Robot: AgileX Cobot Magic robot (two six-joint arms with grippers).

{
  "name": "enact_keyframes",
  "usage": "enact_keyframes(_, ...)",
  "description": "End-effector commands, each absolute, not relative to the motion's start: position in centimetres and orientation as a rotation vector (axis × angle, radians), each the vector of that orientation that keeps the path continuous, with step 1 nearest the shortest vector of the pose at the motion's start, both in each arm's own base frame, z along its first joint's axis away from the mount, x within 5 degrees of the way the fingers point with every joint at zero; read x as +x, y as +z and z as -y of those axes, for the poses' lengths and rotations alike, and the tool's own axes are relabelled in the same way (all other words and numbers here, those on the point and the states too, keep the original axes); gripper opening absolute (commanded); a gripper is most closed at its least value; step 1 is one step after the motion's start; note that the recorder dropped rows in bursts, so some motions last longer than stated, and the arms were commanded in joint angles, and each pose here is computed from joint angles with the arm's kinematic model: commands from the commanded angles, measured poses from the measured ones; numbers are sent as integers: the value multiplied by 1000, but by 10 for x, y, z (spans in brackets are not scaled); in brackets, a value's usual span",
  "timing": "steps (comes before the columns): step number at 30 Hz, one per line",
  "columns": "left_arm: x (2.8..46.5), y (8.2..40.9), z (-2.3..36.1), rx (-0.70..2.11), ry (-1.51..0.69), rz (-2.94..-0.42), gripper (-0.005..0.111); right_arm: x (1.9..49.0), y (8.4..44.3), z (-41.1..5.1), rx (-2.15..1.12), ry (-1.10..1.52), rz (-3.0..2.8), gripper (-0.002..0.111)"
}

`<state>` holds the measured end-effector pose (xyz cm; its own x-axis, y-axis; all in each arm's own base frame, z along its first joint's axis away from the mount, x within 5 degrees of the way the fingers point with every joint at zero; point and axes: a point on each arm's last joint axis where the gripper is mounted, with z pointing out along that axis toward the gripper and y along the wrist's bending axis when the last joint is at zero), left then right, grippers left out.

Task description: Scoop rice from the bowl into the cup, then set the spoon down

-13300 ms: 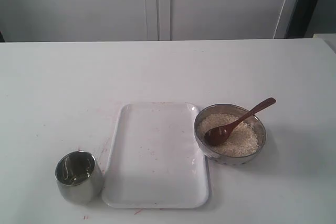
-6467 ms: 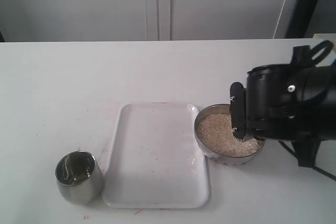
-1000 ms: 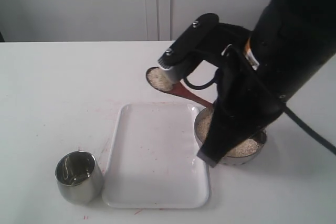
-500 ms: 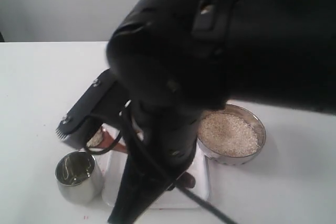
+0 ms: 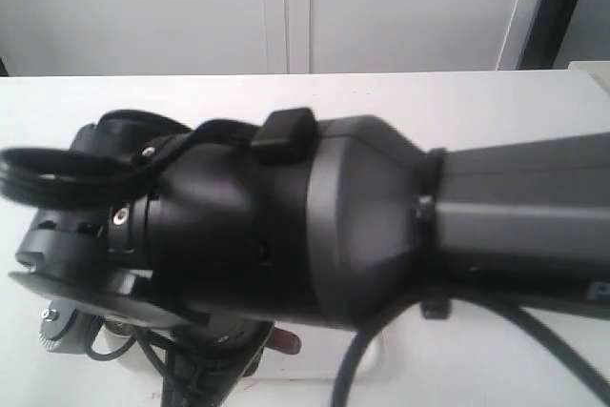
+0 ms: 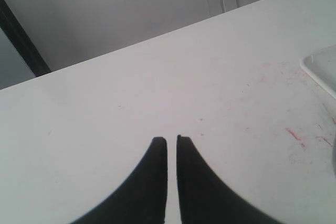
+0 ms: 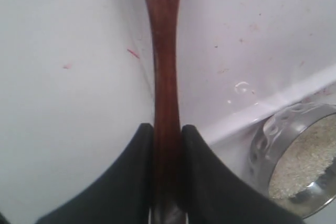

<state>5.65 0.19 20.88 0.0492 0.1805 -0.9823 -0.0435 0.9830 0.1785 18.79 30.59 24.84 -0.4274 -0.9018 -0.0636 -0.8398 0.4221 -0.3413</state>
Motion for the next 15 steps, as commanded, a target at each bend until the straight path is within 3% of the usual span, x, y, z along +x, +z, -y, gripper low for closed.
enact_keyframes(1, 56, 211, -2, 107, 158, -1502, 14, 198, 245, -307, -1533, -519, -2351, 0)
enact_keyframes(15, 56, 211, -2, 107, 158, -1502, 14, 210, 241, -308, -1639, -696, -2189, 0)
